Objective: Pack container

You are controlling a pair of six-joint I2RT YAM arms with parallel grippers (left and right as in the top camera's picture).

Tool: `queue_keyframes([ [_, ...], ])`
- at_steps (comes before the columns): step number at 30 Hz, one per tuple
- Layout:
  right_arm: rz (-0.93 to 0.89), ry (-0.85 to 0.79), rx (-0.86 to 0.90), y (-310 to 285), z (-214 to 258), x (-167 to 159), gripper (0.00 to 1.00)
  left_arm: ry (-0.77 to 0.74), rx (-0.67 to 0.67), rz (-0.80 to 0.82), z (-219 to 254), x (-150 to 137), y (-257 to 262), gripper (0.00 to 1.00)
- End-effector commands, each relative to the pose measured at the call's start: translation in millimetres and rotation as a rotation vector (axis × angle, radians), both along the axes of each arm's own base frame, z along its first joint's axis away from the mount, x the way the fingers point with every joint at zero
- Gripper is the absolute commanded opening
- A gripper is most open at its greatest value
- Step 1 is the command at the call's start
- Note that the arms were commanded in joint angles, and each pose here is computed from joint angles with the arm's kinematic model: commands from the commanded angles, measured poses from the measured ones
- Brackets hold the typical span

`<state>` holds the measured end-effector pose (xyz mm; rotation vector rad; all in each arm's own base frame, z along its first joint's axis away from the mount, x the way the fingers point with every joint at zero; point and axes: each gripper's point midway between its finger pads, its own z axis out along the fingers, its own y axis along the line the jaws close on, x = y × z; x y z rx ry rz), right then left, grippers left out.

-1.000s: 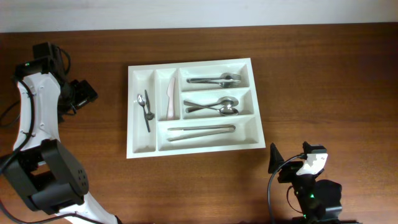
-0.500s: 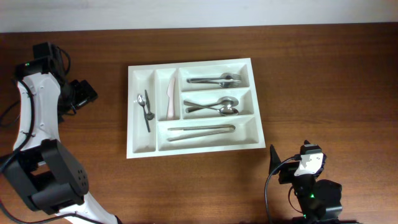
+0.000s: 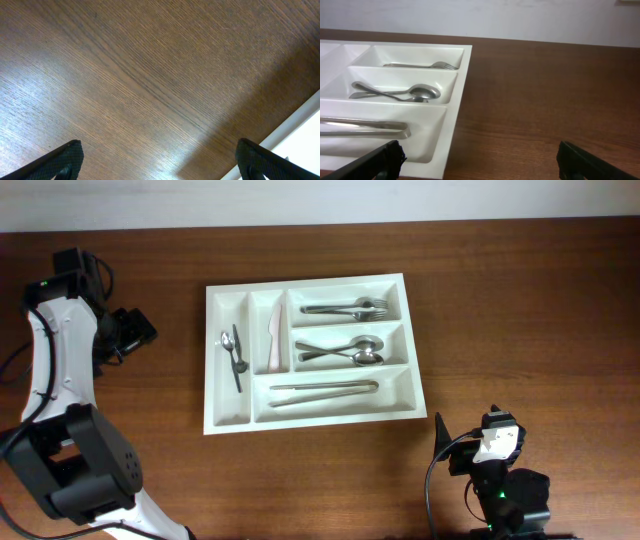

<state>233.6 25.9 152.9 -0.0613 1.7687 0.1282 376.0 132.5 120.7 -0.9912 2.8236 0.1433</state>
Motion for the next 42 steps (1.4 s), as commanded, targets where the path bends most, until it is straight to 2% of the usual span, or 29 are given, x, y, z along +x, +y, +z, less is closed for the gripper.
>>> queue_keyframes([
  [1,-0.018,-0.003,-0.007,-3.6,-1.3,0.1,0.99,-0.025,0.006,-0.013,9.4,2.7,1.1,0.99],
  [20,-0.018,-0.004,-0.007,-3.7,-1.2,0.1,0.99,-0.036,0.036,-0.006,14.2,2.5,6.8,0.99],
  [23,-0.018,-0.004,-0.007,-3.7,-1.2,0.1,0.99,-0.13,0.041,-0.011,36.0,11.3,4.9,0.99],
  [26,-0.018,-0.004,-0.007,-3.7,-1.2,0.1,0.99,-0.32,0.041,-0.028,75.1,34.1,-4.4,0.99],
  [32,-0.018,-0.004,-0.007,-3.7,-1.1,0.1,0.99,-0.65,0.232,-0.183,174.6,63.6,-32.8,0.99],
  [37,-0.018,-0.004,-0.007,-3.6,-1.2,0.1,0.99,-0.785,0.362,-0.337,227.7,53.9,-66.4,0.99],
  [42,-0.018,-0.004,-0.007,-3.7,-1.2,0.1,0.99,-0.855,0.379,-0.415,231.8,25.2,-91.8,0.99],
])
